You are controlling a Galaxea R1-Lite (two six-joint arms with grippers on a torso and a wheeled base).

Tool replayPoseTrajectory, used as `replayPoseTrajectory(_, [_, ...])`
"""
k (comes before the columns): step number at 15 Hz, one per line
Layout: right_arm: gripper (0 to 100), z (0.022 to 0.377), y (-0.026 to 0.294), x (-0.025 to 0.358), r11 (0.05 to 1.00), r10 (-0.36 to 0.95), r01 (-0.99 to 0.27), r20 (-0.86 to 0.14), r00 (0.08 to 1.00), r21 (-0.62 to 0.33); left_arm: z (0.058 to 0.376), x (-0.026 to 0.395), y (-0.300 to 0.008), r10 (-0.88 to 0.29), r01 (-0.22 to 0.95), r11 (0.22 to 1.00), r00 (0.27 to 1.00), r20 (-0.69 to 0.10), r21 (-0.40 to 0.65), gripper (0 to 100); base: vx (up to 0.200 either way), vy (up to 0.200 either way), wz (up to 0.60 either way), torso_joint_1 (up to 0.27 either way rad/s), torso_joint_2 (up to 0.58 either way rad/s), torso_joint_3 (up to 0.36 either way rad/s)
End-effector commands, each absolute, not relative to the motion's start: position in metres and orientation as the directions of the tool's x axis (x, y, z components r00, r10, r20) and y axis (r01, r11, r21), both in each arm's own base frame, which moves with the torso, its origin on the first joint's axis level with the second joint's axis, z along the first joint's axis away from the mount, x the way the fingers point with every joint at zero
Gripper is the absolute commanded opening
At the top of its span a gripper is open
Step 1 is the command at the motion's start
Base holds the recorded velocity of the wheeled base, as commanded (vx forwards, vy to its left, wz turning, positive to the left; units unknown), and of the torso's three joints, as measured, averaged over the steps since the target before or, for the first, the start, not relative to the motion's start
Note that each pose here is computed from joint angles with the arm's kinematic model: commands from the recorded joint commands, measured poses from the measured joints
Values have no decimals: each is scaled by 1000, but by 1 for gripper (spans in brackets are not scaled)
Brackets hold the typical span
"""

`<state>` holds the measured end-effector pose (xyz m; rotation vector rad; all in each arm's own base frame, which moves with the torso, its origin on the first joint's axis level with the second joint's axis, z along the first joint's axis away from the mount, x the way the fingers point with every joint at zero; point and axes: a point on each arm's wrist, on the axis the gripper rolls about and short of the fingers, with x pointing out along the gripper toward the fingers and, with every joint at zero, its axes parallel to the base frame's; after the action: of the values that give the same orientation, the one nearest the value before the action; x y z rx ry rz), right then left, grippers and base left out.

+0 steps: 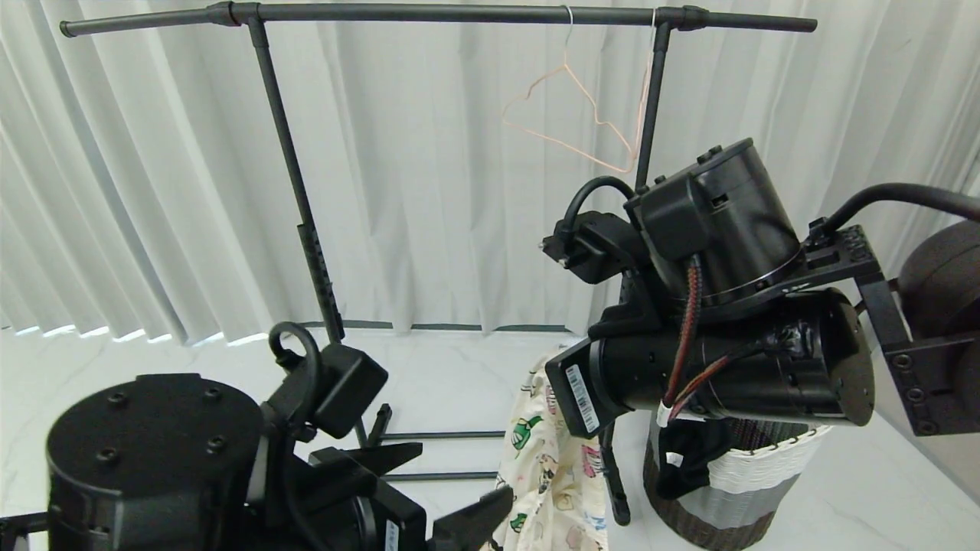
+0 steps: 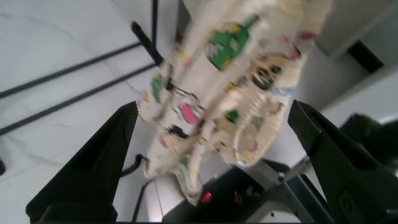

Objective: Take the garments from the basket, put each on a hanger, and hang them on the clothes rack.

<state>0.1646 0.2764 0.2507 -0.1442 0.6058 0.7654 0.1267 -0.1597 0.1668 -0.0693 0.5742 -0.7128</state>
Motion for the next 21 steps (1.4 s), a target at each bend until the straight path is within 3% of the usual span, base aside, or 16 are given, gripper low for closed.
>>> replayPoseTrajectory(1, [0, 251, 278, 162, 717, 615, -689, -558, 557, 103, 156, 128, -176, -637, 620, 747, 566, -524, -239, 100, 0, 0, 0, 0, 0, 0])
replayPoseTrajectory(3, [0, 254, 279, 156, 709, 630, -695, -551, 547, 120, 133, 141, -192, -584, 570, 785, 552, -596, -241, 100, 0, 0, 0, 0, 0, 0])
replayPoseTrajectory(6, [0, 258, 277, 150, 702, 642, -700, -540, 544, 131, 97, 166, -224, -475, 424, 873, 629, -615, -241, 100, 0, 0, 0, 0, 0, 0])
replayPoseTrajectory(9, [0, 262, 274, 149, 703, 646, -698, -531, 549, 134, 76, 167, -230, -425, 391, 896, 615, -664, -211, 100, 0, 0, 0, 0, 0, 0])
replayPoseTrajectory(12, [0, 267, 268, 147, 709, 645, -693, -520, 560, 133, 56, 167, -224, -313, 331, 937, 643, -699, -115, 100, 0, 0, 0, 0, 0, 0])
replayPoseTrajectory(16, [0, 261, 255, 147, 758, 586, -645, -534, 610, 94, 59, 154, -207, -303, 336, 937, 637, -709, -99, 100, 0, 0, 0, 0, 0, 0])
replayPoseTrajectory(21, [0, 247, 234, 138, 783, 536, -620, -570, 623, 58, 95, 146, -197, -382, 376, 915, 690, -614, -147, 100, 0, 0, 0, 0, 0, 0])
